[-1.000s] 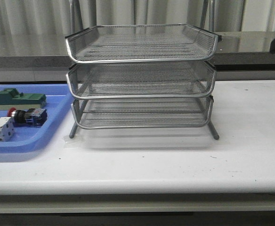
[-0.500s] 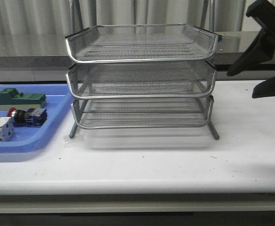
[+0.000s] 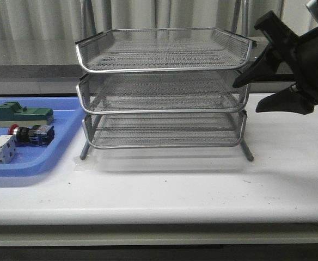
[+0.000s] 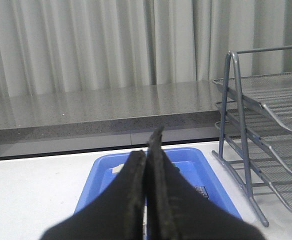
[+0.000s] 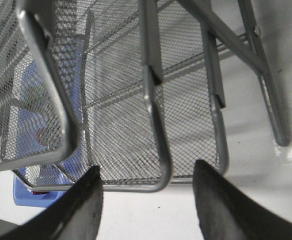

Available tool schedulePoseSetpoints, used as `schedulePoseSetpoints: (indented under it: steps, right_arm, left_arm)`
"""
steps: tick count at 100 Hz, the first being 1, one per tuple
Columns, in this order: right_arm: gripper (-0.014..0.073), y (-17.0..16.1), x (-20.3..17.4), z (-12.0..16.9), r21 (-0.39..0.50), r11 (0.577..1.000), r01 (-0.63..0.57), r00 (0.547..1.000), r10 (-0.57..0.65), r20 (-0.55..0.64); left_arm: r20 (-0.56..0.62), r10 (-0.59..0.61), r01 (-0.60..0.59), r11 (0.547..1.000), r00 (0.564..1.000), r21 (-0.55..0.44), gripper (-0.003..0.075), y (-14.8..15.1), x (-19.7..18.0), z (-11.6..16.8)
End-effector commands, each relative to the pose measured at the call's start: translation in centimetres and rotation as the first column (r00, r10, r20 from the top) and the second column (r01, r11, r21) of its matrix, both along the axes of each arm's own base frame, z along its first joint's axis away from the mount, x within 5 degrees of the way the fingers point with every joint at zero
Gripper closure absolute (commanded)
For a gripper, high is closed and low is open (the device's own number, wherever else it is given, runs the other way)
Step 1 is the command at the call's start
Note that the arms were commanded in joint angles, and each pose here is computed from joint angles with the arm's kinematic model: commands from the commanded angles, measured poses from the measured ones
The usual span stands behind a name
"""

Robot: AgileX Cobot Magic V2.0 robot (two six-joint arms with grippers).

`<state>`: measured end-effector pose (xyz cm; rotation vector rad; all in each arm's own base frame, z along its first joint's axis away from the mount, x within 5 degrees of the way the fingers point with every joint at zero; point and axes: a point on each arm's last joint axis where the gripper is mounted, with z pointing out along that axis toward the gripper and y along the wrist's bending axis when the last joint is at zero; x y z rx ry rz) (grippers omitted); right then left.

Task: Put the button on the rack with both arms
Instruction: 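Reach the right gripper to the middle wire tray's edge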

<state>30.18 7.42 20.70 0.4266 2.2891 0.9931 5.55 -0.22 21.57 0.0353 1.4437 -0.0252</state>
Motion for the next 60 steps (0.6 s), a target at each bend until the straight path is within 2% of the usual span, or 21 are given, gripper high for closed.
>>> schedulePoseSetpoints:
  steps: [1,26,60]
  right_arm:
    - [0.0173,0.5,0.8,1.8,0.059,0.998,-0.034,0.997,0.03,0.065]
    - [0.0185,0.9,2.3,0.5,0.078,0.996,-0.052,0.998,0.05,0.032]
    - [0.0357,1.2,2.8,0.1,0.099,0.991,-0.085,0.996,0.082,0.031]
  left_arm:
    - [0.046,-0.002,0.003,1.0,0.999,-0.017,0.0741,0.0,0.1,-0.4]
    - [0.046,-0.002,0.003,1.0,0.999,-0.017,0.0741,0.0,0.1,-0.4]
    - [0.046,-0.002,0.003,1.0,0.999,-0.017,0.0741,0.0,0.1,-0.4]
